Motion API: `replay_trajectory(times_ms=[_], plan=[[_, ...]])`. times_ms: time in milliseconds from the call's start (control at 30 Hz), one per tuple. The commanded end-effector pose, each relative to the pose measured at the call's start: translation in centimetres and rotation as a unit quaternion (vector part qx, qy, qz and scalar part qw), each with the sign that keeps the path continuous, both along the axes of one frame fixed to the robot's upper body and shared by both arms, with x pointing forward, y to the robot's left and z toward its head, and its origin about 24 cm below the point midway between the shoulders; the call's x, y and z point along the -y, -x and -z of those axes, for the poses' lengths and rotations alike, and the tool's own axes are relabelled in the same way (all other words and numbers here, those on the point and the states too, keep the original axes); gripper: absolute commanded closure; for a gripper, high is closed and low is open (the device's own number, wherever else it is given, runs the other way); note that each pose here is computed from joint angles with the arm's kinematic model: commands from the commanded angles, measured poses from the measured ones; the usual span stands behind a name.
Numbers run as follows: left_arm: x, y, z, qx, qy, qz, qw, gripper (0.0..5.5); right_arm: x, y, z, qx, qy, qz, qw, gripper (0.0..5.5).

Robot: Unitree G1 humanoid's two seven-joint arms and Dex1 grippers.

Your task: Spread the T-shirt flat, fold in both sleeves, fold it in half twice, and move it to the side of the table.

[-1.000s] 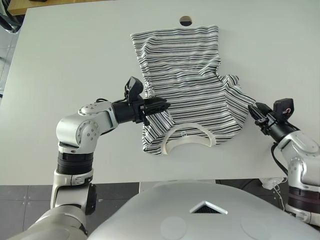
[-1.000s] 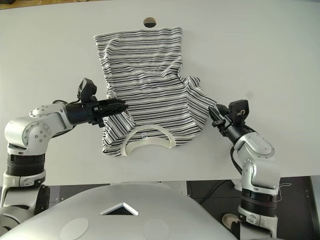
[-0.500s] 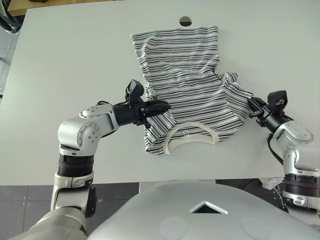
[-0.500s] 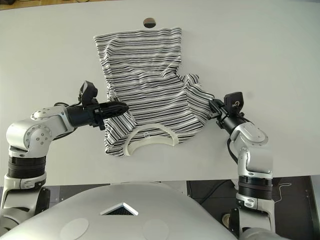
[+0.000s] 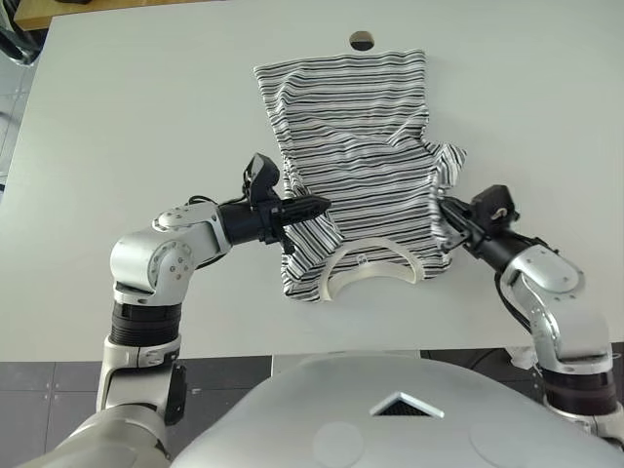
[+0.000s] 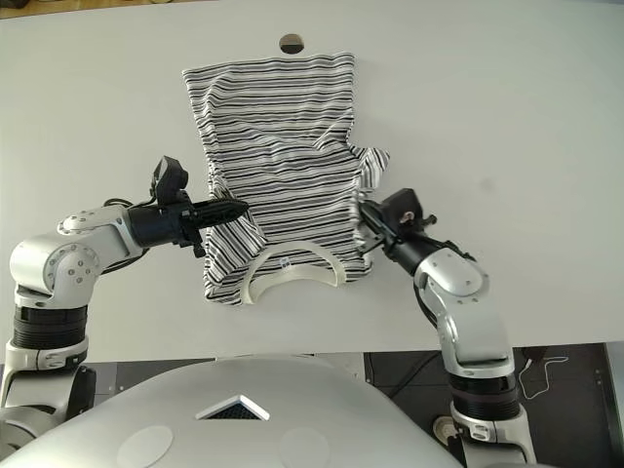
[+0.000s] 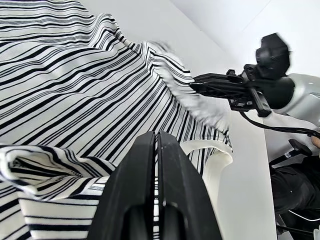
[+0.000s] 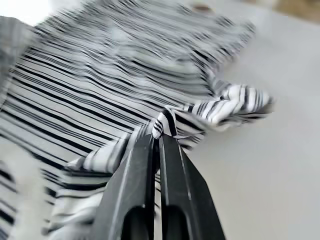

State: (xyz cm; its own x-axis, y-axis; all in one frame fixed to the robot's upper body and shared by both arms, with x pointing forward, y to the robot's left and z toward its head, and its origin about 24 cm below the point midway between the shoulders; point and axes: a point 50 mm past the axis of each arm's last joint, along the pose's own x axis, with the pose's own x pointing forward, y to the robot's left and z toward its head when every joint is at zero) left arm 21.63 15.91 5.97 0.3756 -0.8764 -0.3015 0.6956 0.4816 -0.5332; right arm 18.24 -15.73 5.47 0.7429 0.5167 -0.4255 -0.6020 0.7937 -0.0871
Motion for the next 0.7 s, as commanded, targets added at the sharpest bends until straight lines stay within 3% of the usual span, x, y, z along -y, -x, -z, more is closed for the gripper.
replay_trajectory(times_ms=[33, 267, 467, 600, 700], plan=[[0.0, 0.0, 0.0, 0.008, -0.011, 0.003, 1.0, 5.38, -1.5, 0.1, 0.0, 0.0, 0.029, -0.034, 0.999, 5.4], [0.1, 0.1, 0.4, 0.017, -0.025, 0.007, 1.0, 5.38, -2.9, 0.5, 1.8, -0.024, 0.056, -0.069, 0.996, 5.4], [-0.5, 0.6, -0.6, 0.112, -0.102, 0.057, 0.987, 4.69, -2.9, 1.1, 1.7, -0.016, 0.049, -0.088, 0.995, 4.3], [-2.5, 1.4, -1.4, 0.233, -0.229, 0.126, 0.937, 4.17, -1.8, 1.5, -1.5, 0.022, -0.011, -0.109, 0.994, 3.67], [-4.4, 3.1, -0.8, 0.268, -0.311, 0.213, 0.887, 3.67, 0.6, 1.3, -3.0, 0.056, 0.011, -0.111, 0.992, 3.09]])
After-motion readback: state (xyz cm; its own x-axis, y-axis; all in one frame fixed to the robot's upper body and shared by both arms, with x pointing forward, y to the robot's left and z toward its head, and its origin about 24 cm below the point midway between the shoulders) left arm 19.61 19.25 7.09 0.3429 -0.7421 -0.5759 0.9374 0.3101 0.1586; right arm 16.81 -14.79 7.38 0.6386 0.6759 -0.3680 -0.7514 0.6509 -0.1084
